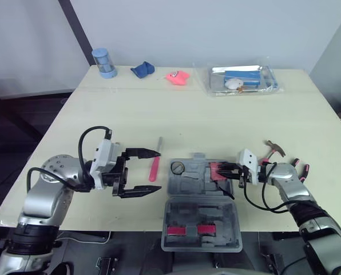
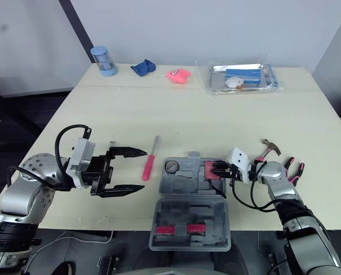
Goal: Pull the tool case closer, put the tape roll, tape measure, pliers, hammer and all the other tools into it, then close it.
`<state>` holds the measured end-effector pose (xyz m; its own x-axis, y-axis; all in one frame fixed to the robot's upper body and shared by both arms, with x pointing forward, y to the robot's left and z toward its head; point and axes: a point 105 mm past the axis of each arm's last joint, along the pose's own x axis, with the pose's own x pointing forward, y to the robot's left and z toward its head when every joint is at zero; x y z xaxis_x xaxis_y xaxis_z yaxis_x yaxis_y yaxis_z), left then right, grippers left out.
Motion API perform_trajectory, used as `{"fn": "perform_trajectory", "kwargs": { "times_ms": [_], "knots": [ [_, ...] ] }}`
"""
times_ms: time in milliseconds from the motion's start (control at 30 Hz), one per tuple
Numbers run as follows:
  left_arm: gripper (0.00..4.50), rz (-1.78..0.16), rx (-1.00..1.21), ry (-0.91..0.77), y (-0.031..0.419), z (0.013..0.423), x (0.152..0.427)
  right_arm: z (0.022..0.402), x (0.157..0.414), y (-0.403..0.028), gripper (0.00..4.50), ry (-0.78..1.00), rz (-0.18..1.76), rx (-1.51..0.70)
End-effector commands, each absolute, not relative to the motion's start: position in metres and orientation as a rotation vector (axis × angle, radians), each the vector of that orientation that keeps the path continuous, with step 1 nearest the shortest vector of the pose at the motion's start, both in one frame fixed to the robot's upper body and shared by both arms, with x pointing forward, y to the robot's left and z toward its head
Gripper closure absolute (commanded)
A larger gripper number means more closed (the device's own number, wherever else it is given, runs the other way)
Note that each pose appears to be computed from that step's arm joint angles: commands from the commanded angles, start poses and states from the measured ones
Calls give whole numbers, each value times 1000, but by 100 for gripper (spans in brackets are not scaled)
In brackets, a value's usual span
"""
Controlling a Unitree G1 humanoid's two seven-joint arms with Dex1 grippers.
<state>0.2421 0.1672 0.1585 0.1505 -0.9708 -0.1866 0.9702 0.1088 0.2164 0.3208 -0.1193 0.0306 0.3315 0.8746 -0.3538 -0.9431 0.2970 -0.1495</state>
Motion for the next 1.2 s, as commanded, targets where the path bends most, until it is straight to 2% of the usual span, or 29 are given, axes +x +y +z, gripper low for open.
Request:
{"fn": "perform_trajectory", "kwargs": {
  "times_ms": [33,333,500,633,933,1067,1100,1167,1200],
  "knots": [
    [0,-1406,330,-31,170,167,241,-9,302,-135,357,396,1204,-362],
    [0,-1272,199,-35,186,165,243,77,317,-137,357,54,1095,-336],
    [0,-1136,143,-34,204,158,245,109,307,-159,357,-34,993,-300],
    [0,-1004,99,-24,224,148,241,114,292,-188,357,-33,893,-260],
    [0,-643,14,14,285,116,231,97,241,-267,357,68,618,-191],
    [0,-530,11,61,312,97,220,86,210,-311,357,130,442,-127],
    [0,-514,13,72,316,93,217,84,205,-319,319,136,405,-118],
    [0,-500,18,81,320,90,214,83,199,-326,278,145,377,-113],
    [0,-488,16,88,323,87,213,81,195,-330,221,156,360,-107]
  ]
}}
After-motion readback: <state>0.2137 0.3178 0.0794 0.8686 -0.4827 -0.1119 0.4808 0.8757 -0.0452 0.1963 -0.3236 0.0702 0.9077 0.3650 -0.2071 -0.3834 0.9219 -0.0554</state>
